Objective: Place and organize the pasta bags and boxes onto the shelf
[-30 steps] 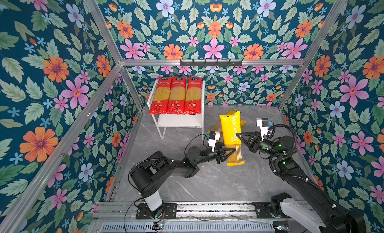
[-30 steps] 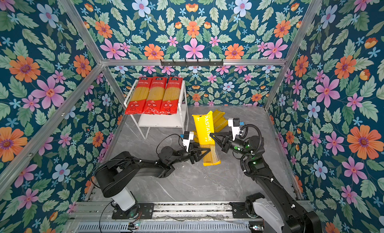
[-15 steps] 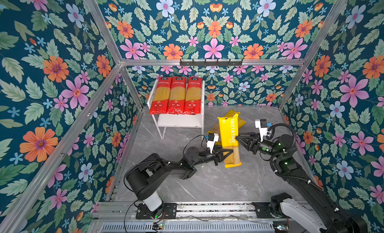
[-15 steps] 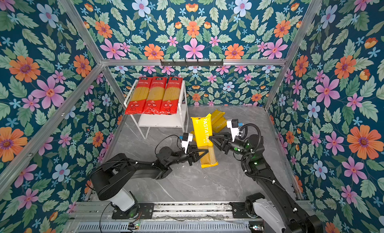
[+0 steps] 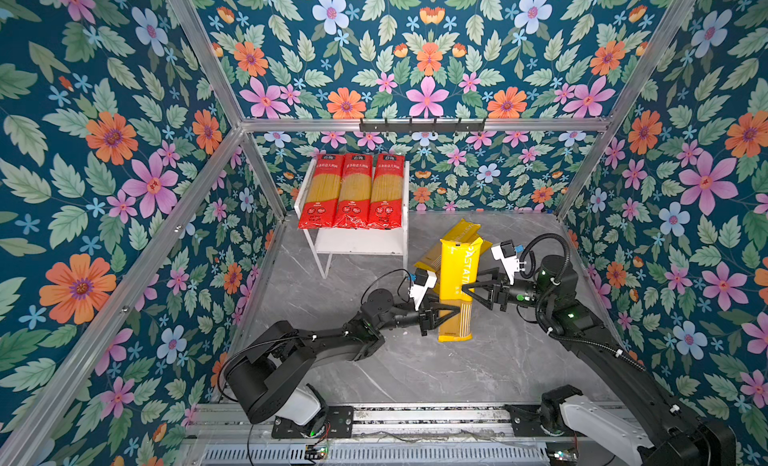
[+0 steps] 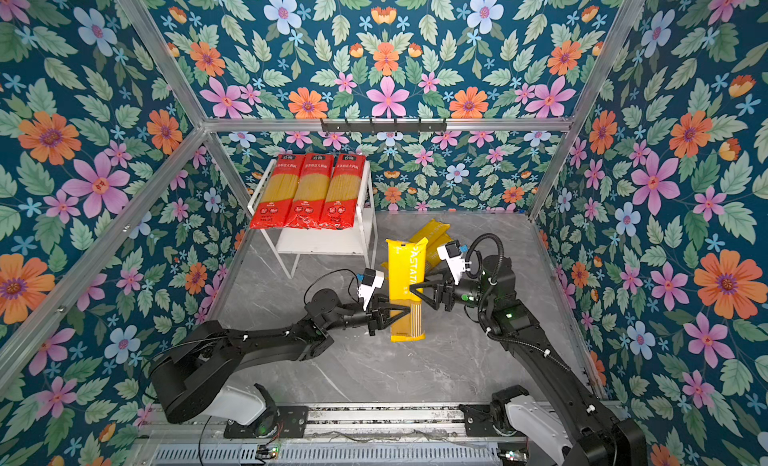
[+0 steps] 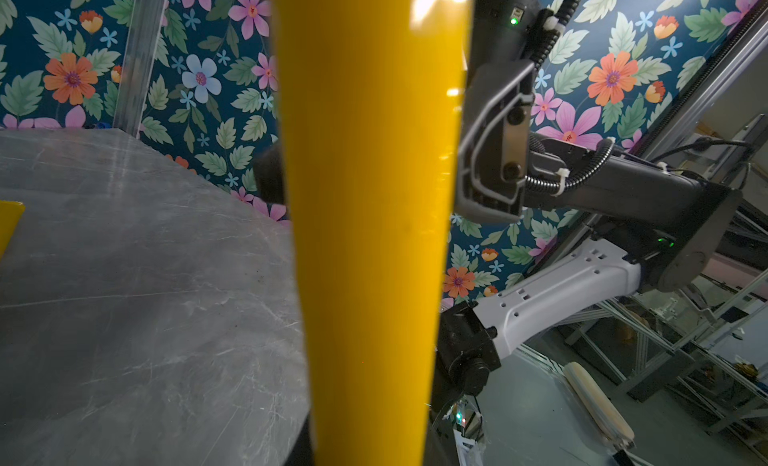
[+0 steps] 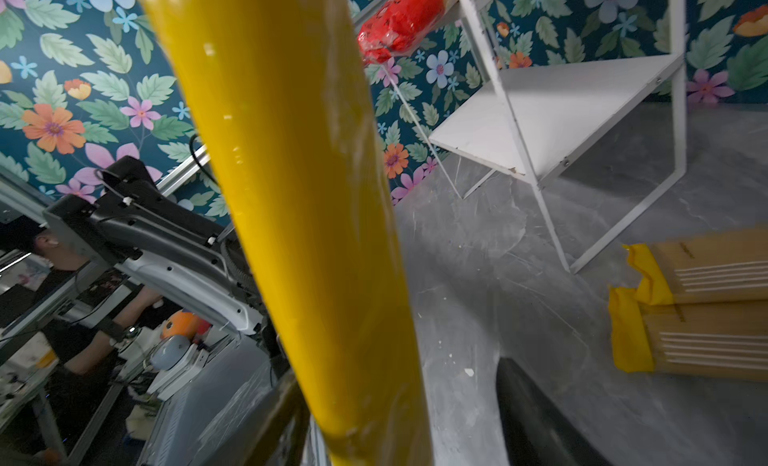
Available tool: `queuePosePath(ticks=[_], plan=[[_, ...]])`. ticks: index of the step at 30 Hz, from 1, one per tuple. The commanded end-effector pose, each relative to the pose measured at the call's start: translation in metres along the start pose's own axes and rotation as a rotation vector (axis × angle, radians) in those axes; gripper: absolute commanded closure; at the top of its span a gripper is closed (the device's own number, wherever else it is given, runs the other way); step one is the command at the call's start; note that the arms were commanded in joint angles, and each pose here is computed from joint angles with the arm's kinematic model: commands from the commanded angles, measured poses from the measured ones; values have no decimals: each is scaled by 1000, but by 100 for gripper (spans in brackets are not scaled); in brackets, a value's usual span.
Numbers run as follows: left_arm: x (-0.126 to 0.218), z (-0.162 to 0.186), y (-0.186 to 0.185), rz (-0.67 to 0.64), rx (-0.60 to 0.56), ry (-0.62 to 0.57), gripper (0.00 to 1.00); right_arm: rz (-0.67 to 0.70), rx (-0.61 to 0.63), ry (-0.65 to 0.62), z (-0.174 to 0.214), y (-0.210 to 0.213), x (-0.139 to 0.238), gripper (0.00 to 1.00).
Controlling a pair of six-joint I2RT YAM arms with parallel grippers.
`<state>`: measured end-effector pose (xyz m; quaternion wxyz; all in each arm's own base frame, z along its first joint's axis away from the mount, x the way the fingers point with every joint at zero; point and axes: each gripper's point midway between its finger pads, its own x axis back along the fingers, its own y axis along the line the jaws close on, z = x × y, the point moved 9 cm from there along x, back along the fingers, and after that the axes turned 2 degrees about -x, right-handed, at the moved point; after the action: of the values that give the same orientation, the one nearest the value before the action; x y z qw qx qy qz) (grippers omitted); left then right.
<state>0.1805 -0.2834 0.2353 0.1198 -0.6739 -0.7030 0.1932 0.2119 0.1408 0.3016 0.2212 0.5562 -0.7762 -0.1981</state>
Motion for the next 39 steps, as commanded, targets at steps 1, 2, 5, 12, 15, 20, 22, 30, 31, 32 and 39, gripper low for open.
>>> queuePosePath(ticks=[1, 2, 5, 12, 15, 20, 22, 30, 31, 32, 39], plan=[[-4, -14, -9, 77, -68, -37, 97, -105, 54, 20, 0, 9, -6, 37], [-5, -14, -8, 83, -60, -32, 97, -118, 51, 12, -1, 8, -8, 40], [-5, -14, -9, 99, -43, -26, 96, -136, 46, -25, 0, 6, -9, 51], [5, -9, -14, 91, -34, -30, 86, -156, 27, -82, -2, 7, -8, 79], [10, -7, -15, 79, -7, -64, 72, -148, 21, -111, -4, 6, -8, 86], [27, 5, -10, 42, 136, -243, 52, -91, -10, -184, -10, 2, -7, 93], [29, 13, -7, 32, 212, -264, 48, -63, -34, -215, -12, 0, -6, 95], [25, 35, -16, -66, 272, -298, 48, 12, -188, -389, -17, -11, -2, 97], [24, 37, -16, -84, 282, -309, 50, 8, -193, -409, -17, -10, -1, 97], [24, 38, -15, -104, 293, -321, 53, 11, -200, -427, -18, -10, -1, 97], [19, 38, 0, -237, 371, -434, 77, 36, -238, -434, -12, -7, -8, 97]])
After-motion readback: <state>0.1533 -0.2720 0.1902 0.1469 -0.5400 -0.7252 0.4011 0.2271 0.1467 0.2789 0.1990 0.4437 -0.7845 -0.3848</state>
